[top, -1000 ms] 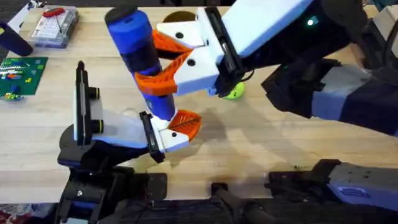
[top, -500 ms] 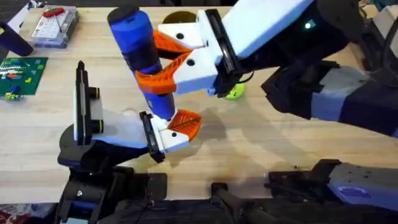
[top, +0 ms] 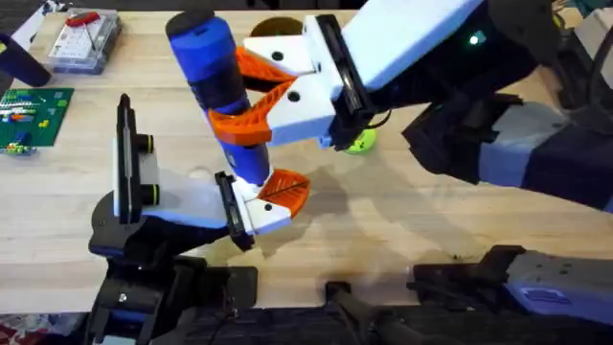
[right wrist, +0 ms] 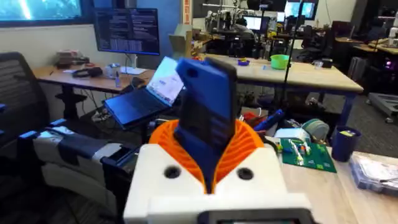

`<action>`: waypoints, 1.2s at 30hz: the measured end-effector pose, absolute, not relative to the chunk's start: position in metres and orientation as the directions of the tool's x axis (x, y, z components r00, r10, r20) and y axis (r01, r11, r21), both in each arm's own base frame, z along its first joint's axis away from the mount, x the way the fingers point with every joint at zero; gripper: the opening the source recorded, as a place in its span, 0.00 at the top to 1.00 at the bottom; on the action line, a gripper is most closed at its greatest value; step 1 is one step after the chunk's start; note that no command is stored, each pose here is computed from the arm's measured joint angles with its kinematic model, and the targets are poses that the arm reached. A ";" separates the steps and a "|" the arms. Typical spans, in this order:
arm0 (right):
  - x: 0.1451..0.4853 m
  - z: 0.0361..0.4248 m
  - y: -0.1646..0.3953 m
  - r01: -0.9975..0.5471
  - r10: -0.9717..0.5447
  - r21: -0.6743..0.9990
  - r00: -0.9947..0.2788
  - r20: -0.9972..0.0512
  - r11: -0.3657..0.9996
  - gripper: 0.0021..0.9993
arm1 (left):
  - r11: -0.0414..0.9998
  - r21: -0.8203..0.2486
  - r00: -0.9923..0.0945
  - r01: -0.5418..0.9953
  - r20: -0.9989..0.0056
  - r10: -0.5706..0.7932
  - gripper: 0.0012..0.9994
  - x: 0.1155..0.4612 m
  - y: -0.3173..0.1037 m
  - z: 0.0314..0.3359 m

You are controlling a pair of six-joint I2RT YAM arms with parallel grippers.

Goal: Pick up the gripper from the table and insert it into the empty holder that is missing its gripper. Then pick up a screw, insert it into the mounting hole, and use the screwdriver to tighten it. Finally, clean up the table by picking up the vegetable and placing it into the bucket.

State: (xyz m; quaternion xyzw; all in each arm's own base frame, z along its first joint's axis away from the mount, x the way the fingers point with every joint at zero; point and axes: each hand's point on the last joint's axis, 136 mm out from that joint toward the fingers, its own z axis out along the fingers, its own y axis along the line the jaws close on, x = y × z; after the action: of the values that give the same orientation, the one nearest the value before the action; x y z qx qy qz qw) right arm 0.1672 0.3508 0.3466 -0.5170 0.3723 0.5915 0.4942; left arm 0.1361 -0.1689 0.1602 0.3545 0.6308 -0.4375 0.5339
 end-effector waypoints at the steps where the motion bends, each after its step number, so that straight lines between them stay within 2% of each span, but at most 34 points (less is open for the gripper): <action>1: 0.167 0.346 0.351 -0.970 0.199 -0.070 0.022 -0.980 -0.235 0.98 | 0.366 -0.174 -0.179 0.914 -0.984 -0.020 0.99 0.136 -0.169 0.160; 36: 0.168 0.343 0.353 -0.971 0.187 -0.053 0.009 -0.982 -0.232 0.98 | 0.366 -0.173 -0.179 0.914 -0.984 -0.020 0.99 0.136 -0.169 0.160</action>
State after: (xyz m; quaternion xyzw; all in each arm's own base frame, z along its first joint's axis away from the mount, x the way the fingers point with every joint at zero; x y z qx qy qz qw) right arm 0.1676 0.3526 0.3429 -0.5154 0.3805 0.5921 0.4889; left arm 0.1360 -0.1690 0.1602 0.3546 0.6308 -0.4375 0.5339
